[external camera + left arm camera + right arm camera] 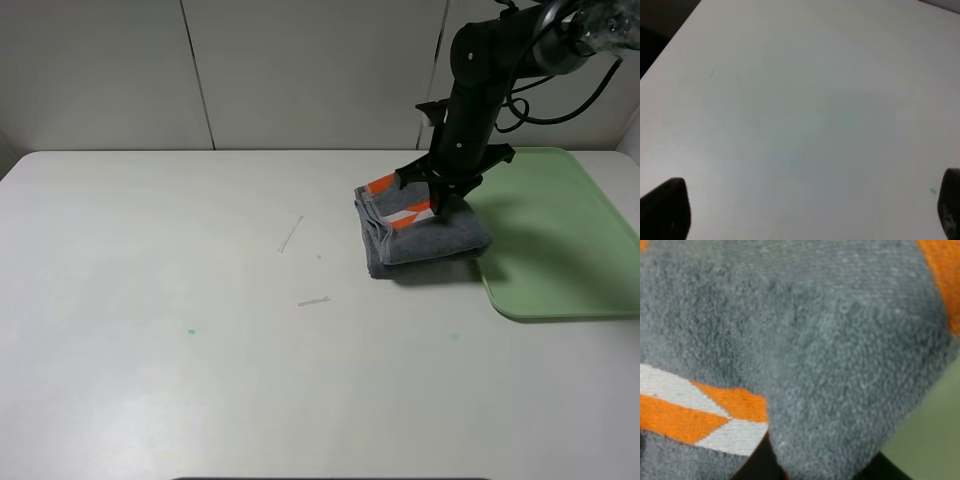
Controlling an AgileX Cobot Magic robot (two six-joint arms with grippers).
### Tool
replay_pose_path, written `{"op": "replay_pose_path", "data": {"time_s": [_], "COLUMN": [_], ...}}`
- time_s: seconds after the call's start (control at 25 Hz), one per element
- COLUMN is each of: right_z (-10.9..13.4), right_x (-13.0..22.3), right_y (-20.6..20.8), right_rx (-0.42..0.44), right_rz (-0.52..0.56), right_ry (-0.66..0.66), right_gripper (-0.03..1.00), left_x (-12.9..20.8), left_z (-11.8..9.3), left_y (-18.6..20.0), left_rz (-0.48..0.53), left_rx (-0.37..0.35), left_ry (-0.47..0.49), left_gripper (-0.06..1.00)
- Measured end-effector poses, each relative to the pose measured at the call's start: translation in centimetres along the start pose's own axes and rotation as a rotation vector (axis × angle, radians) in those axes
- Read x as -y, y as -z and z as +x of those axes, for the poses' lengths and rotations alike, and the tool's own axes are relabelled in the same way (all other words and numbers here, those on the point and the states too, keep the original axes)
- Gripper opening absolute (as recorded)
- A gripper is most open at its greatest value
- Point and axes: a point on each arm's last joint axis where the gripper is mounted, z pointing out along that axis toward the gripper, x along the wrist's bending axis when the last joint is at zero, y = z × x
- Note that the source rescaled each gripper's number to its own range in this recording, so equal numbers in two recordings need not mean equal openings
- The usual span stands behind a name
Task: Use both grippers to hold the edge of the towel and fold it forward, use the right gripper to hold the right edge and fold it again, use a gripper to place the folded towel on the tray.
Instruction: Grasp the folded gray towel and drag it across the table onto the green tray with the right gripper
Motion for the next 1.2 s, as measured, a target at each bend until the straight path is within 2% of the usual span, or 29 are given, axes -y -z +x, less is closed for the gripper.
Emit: {"op": "replay_pose_path", "data": {"time_s": [0.48, 0.88, 1.2], "right_z": [-6.3, -13.0, -17.0], "right_x": [0.8, 2.3, 3.7], "right_y": [-0.2, 1.2, 1.4], "right_rx": [0.019, 0.043, 0.065], "right_rz": [0.014, -0.026, -0.050], "right_ry": [-0.122, -0.281, -0.373], "right_gripper": [0.20, 0.20, 0.20], "left_x": [0.0, 0.0, 0.0], "left_z": [0.0, 0.0, 0.0], "left_y": [0.0, 0.0, 0.0], "left_rz": [0.000, 0.000, 0.000], "left_rx": [0.000, 0.000, 0.000], "left_ry": [0.000, 0.000, 0.000], "left_gripper": [1.00, 1.00, 1.00]}}
